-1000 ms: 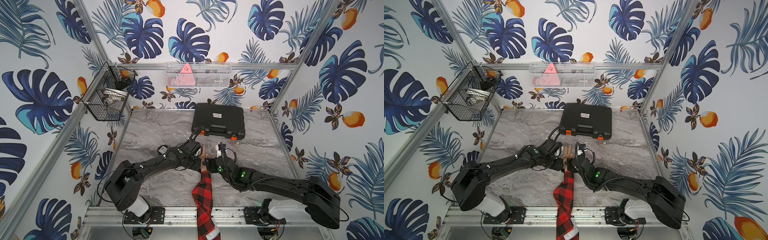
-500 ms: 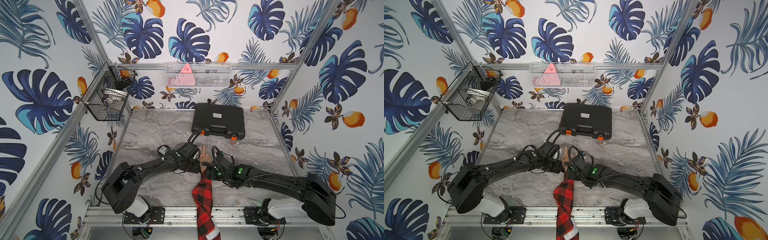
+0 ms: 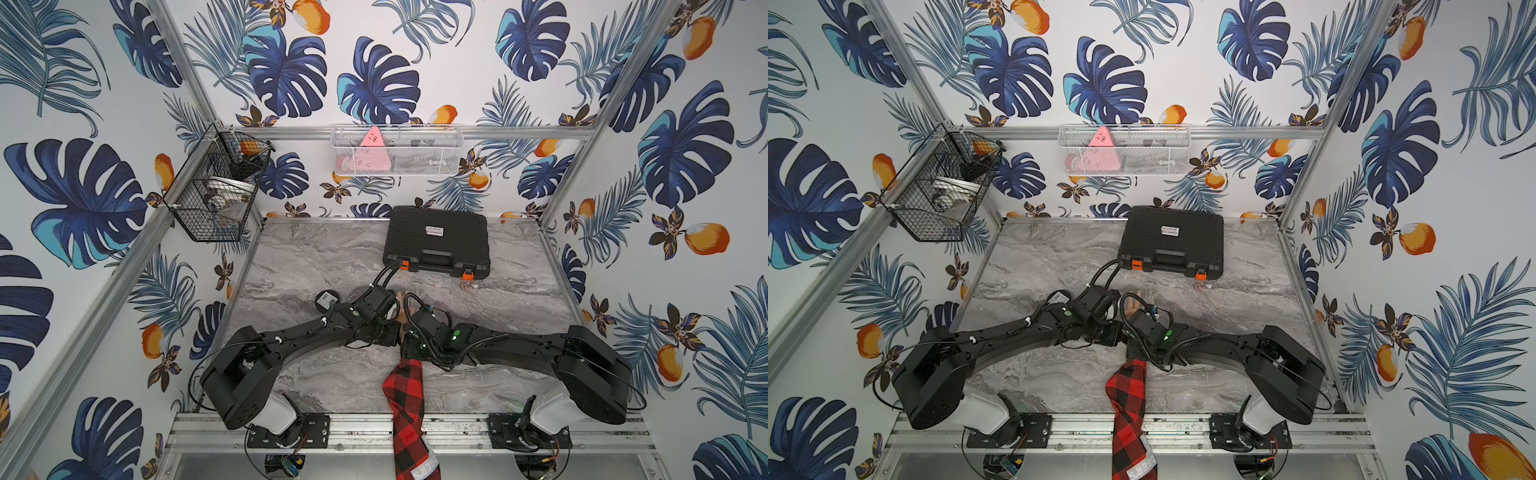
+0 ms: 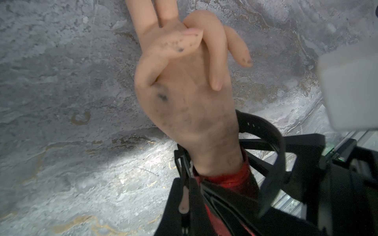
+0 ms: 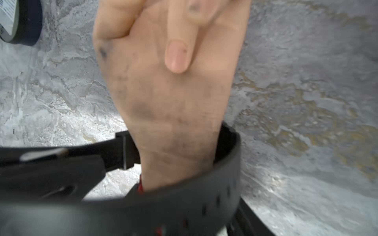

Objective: Take off the watch
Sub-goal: Take off the watch from the hand.

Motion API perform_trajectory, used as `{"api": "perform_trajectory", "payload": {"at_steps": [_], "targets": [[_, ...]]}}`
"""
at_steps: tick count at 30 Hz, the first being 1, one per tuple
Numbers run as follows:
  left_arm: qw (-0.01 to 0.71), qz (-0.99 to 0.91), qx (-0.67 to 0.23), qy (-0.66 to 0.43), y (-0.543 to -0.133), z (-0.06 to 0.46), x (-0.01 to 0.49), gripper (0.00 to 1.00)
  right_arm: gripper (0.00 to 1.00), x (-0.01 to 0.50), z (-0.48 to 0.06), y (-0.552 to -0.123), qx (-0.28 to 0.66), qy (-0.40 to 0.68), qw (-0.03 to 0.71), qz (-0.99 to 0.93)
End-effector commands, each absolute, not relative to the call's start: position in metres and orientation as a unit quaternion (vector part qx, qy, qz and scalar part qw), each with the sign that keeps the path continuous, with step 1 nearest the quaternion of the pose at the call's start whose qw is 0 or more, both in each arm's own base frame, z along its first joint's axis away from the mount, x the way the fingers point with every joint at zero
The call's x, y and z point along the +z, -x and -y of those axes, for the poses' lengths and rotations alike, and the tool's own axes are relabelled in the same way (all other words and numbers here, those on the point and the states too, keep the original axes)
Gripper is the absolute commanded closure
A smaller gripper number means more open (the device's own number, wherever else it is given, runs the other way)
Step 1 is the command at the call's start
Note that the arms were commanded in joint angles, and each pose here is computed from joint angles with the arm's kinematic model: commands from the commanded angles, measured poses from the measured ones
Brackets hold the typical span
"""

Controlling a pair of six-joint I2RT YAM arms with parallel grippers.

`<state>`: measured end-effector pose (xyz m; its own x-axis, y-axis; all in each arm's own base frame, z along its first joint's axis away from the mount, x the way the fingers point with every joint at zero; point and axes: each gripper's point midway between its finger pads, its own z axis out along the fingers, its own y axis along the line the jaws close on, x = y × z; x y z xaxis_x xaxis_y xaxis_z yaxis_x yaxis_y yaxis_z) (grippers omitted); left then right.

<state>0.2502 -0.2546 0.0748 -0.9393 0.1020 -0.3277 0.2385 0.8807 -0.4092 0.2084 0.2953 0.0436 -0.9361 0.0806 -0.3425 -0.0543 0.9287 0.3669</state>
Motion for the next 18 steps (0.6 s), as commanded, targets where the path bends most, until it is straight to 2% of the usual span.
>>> {"api": "perform_trajectory", "payload": {"at_steps": [1,3,6,10,18], "targets": [[0.165,-0.951,-0.249,-0.085,-0.254,0.261,0.085,1.00,0.43,0.044,-0.297,-0.212,0.193,-0.015,0.185,-0.963],[0.170,-0.948,-0.256,-0.085,-0.254,0.262,0.090,1.00,0.49,0.044,-0.298,-0.212,0.194,-0.014,0.185,-0.963],[0.177,-0.948,-0.251,-0.083,-0.255,0.259,0.094,1.00,0.63,0.045,-0.297,-0.213,0.194,-0.017,0.186,-0.963],[0.190,-0.956,-0.205,-0.083,-0.258,0.242,0.095,1.00,0.80,0.049,-0.287,-0.215,0.189,-0.031,0.200,-0.961],[0.201,-0.970,-0.125,-0.057,-0.271,0.181,0.100,1.00,0.88,0.053,-0.266,-0.217,0.176,-0.053,0.216,-0.959]]}}
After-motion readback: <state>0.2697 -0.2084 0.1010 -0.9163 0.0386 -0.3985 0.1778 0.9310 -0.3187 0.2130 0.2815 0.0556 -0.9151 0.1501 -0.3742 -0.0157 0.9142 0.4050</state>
